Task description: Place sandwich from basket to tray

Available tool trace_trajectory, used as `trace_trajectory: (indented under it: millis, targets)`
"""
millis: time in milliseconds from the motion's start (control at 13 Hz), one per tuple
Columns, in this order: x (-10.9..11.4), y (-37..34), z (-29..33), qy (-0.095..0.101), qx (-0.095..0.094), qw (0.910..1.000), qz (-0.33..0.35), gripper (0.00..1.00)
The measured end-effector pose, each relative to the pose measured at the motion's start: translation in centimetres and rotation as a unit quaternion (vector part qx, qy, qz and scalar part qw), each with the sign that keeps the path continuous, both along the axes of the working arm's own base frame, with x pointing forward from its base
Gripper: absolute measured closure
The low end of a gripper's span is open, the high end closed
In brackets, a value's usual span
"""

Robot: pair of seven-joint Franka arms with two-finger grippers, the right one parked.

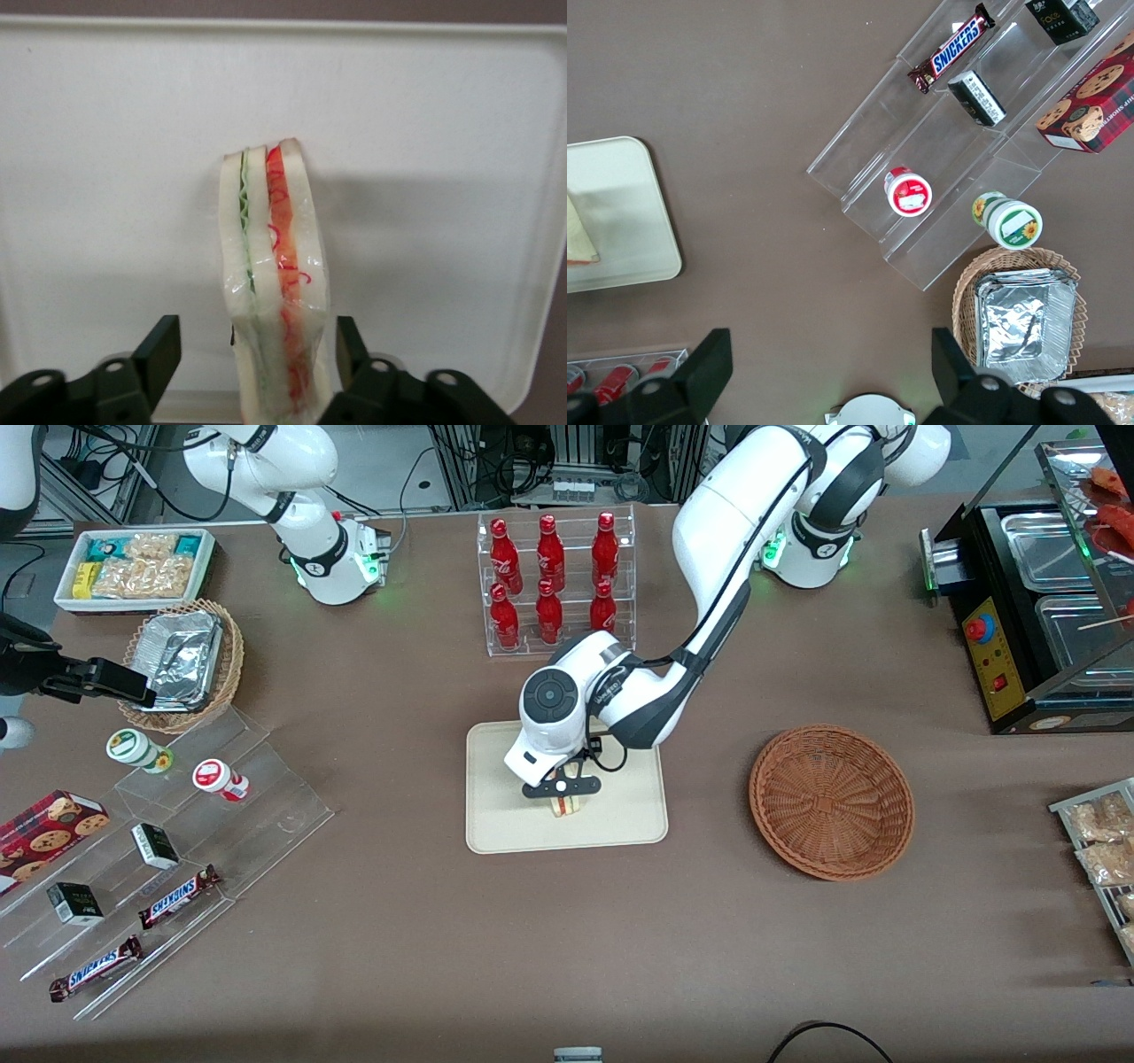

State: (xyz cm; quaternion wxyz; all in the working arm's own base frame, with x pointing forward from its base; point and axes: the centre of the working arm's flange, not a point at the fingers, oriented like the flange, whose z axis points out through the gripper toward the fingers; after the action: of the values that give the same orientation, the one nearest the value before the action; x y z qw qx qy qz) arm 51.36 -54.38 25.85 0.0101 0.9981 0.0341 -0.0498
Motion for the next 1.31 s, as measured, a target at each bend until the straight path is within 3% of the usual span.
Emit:
trace_trajectory:
  millis: [154, 462, 615, 1000, 1308]
  targets:
    - [0.4, 0.0, 2.7, -0.011, -0.006, 0.9999, 0.000, 0.00]
    - [1.6, 2.3, 10.2, -0.031, -0.001, 0.9995, 0.010, 0.00]
    - [3.6, 5.5, 13.7, -0.036, 0.001, 0.9989, 0.030, 0.00]
    - [8.0, 15.4, 16.8, -0.036, 0.008, 0.9990, 0.026, 0.00]
    - [9.7, 25.0, 18.4, -0.027, 0.017, 0.9995, -0.009, 0.00]
